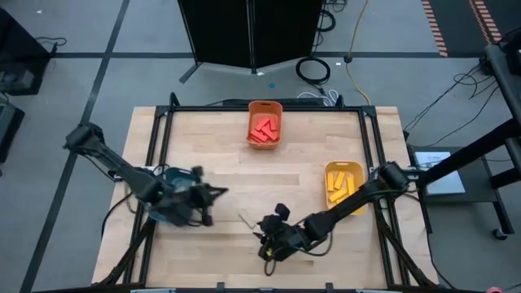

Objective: Sort blocks
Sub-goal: Put the brown block into the blue bin

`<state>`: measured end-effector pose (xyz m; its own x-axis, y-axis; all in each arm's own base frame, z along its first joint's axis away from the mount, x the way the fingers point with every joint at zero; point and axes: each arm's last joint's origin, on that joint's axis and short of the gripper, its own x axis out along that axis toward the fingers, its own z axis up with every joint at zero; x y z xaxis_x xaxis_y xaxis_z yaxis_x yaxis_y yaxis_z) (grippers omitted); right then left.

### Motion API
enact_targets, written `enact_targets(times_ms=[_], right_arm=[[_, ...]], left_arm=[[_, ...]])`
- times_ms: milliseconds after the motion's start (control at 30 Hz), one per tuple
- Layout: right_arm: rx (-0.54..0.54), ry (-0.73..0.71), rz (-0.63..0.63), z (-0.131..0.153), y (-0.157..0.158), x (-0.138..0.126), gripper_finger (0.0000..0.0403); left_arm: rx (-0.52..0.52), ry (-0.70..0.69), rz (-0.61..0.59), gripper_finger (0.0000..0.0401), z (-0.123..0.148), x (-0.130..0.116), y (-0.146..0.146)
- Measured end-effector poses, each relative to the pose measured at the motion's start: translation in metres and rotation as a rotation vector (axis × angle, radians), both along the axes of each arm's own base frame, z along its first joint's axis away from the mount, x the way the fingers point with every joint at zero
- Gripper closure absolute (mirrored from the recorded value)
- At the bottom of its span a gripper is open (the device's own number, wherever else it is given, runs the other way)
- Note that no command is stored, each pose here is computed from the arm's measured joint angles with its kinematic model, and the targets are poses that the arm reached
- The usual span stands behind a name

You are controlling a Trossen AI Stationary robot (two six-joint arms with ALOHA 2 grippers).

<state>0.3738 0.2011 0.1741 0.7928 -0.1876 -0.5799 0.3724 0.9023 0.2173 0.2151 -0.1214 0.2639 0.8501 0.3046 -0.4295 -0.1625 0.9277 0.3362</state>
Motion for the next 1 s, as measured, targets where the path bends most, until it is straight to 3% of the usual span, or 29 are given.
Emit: enact_targets(times_ms=[100,233,400,533,833,1000], right_arm=[[-0.010,0.005,-0.023,-0.016,-0.003,0.013,0.0248],[-0.040,0.012,-0.060,-0.030,-0.004,0.028,0.0248],[-0.061,0.020,-0.091,-0.045,-0.007,0.047,0.0248],[-0.094,0.081,-0.118,-0.060,-0.017,0.055,0.0248],[-0.074,0.120,-0.148,-0.065,-0.028,0.059,0.0248],[-0.045,0.143,-0.143,-0.077,-0.025,0.059,0.0248]], left_arm=[[0.059,-0.045,0.001,0.0397,-0.002,-0.031,0.013],[0.014,-0.121,-0.007,0.0397,-0.008,-0.065,0.036],[-0.032,-0.315,-0.039,0.0397,-0.002,-0.090,0.055],[0.004,-0.389,-0.069,0.0370,0.001,-0.101,0.063],[0.066,-0.409,-0.124,0.0240,0.005,-0.103,0.064],[0.084,-0.405,-0.153,0.0213,0.005,-0.103,0.063]])
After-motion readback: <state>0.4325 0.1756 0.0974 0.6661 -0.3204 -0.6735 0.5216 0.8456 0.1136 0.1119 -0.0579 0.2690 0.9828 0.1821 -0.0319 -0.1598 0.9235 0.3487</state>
